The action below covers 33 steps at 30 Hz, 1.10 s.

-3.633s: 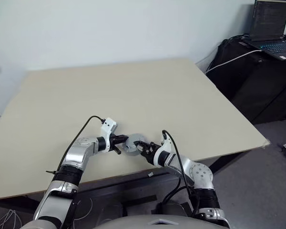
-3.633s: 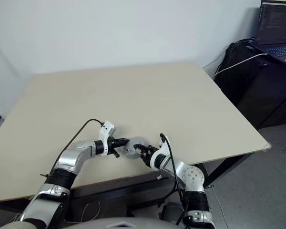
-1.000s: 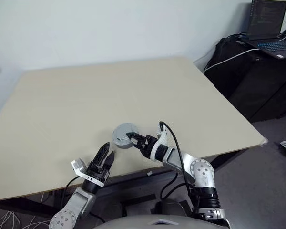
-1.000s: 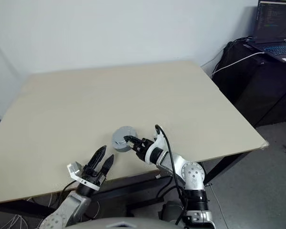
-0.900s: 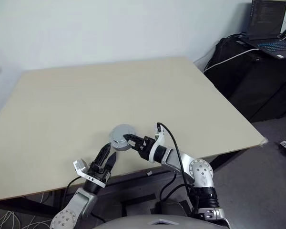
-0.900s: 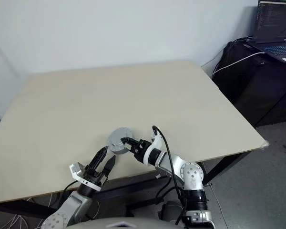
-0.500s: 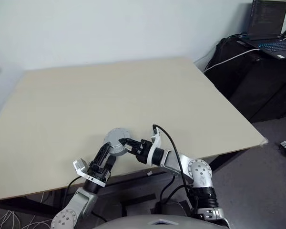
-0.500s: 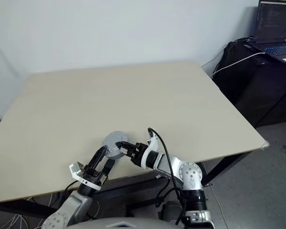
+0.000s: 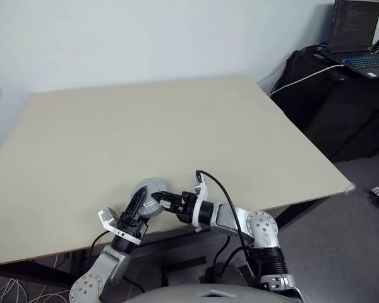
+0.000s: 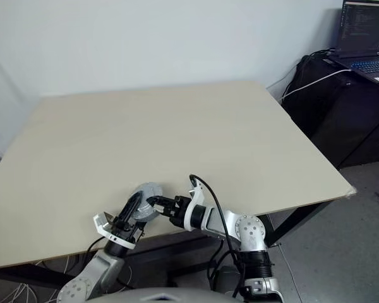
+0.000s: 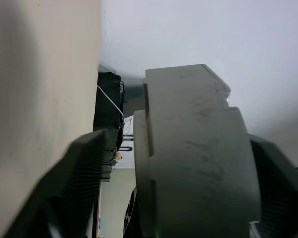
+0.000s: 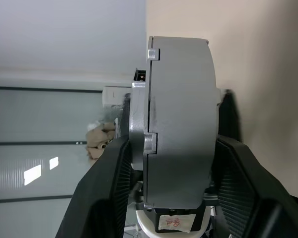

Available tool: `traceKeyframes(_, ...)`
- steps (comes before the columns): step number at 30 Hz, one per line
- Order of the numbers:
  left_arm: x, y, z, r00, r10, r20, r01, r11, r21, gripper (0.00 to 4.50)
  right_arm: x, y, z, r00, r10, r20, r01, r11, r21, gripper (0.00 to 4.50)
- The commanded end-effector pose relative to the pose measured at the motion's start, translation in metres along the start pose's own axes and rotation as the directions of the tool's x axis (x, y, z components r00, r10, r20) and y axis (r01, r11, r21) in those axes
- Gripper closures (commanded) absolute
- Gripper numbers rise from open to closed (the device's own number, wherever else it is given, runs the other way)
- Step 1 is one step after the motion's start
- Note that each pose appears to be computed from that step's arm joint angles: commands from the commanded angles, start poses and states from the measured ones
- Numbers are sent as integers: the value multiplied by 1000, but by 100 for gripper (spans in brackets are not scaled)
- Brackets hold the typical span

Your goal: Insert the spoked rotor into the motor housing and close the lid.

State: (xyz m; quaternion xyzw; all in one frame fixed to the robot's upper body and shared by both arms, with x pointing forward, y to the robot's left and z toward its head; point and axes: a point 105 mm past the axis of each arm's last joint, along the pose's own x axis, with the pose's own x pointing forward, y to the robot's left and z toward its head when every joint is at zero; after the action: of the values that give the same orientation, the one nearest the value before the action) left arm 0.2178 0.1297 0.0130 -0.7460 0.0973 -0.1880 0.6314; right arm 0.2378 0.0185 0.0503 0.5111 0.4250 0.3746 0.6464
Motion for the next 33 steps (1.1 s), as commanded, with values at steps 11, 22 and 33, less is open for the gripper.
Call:
traceKeyframes(11,9,-8,-12,999,-45,-22,44,998,-35,237,2,26,12,991,112,70,-110,993,-31,240)
traceKeyframes(22,8,-11,-12,998,-55,8,56,998,-33,237,0,23,15,990,99,97,-97,995,-19,0)
traceKeyframes(33,15,-33,26,969,-111,222,81,987,141,238,-33,13,55,923,25,385,22,993,-115,0)
